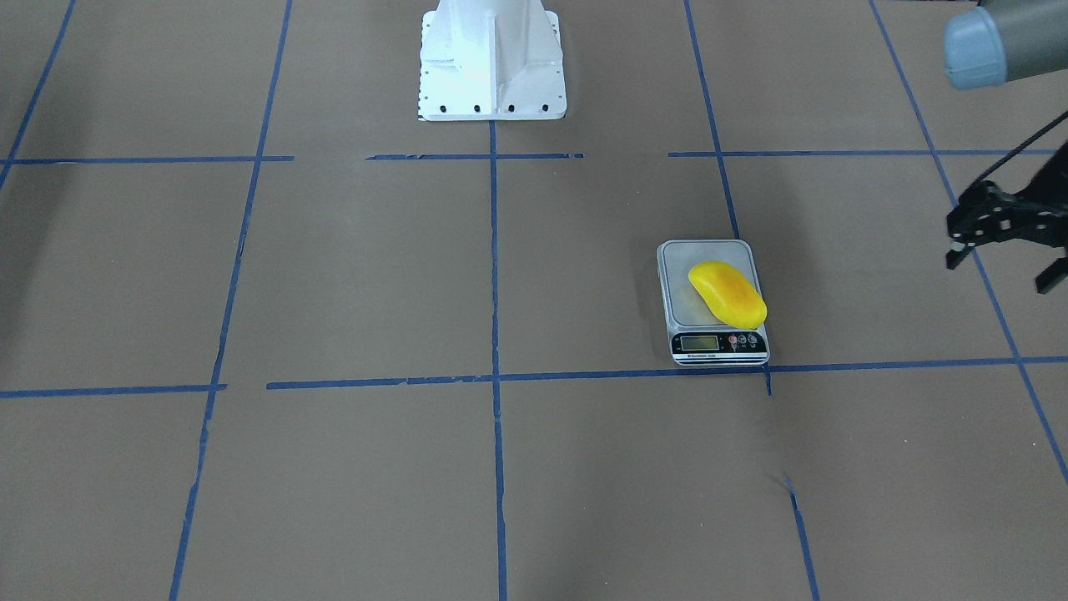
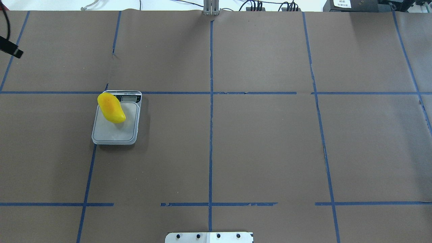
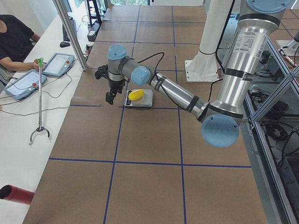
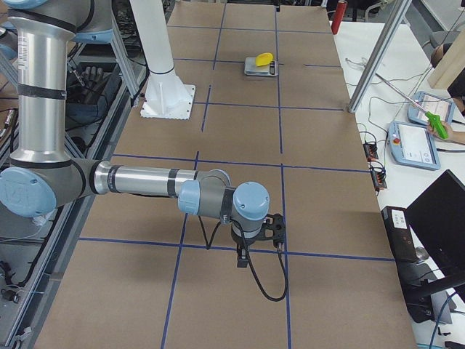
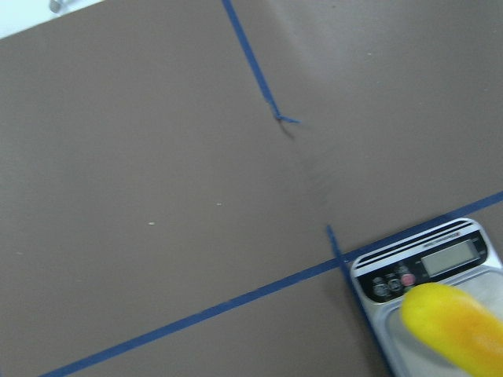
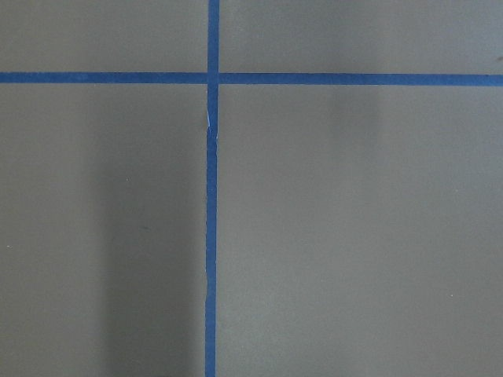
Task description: Weigh mango
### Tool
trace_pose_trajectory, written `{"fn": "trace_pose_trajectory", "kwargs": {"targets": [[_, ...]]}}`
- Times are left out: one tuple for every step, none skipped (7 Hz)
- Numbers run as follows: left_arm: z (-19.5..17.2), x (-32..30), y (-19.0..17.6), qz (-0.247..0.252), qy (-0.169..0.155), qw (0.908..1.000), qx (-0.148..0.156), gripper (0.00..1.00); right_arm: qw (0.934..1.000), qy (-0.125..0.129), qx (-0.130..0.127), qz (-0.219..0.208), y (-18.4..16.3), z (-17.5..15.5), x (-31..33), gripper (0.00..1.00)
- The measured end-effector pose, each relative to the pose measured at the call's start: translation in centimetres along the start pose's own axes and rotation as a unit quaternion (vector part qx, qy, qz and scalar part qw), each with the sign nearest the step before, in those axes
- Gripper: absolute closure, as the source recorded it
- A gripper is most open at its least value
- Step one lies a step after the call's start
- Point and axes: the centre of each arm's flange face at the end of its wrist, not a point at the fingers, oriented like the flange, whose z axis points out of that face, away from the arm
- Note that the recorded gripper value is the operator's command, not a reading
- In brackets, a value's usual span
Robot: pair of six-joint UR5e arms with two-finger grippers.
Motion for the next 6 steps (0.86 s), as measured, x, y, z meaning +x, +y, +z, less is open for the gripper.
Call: {"fn": "trace_pose_trajectory", "kwargs": {"targets": [[-0.1, -4.5, 2.6, -0.016, -0.007, 0.9998, -0.009, 0.0, 1.0, 0.0, 0.0, 0.0, 0.0, 0.0, 0.0, 0.0], [-0.2, -9.6, 6.7, -0.029, -0.016, 0.9993, -0.02, 0.0, 1.0, 0.0, 0.0, 0.0, 0.0, 0.0, 0.0, 0.0], [0.1, -14.4, 11.0, -0.033, -0.021, 0.9986, -0.036, 0.0, 1.0, 0.0, 0.0, 0.0, 0.0, 0.0, 0.0, 0.0], [1.4, -17.6, 14.6, -0.046, -0.02, 0.9972, -0.056, 0.0, 1.0, 0.0, 0.0, 0.0, 0.0, 0.0, 0.0, 0.0], [2.6, -19.2, 17.0, -0.06, -0.012, 0.9956, -0.071, 0.0, 1.0, 0.0, 0.0, 0.0, 0.0, 0.0, 0.0, 0.0], [3.7, -20.0, 18.3, -0.073, 0.005, 0.9942, -0.079, 0.0, 1.0, 0.0, 0.0, 0.0, 0.0, 0.0, 0.0, 0.0]]}}
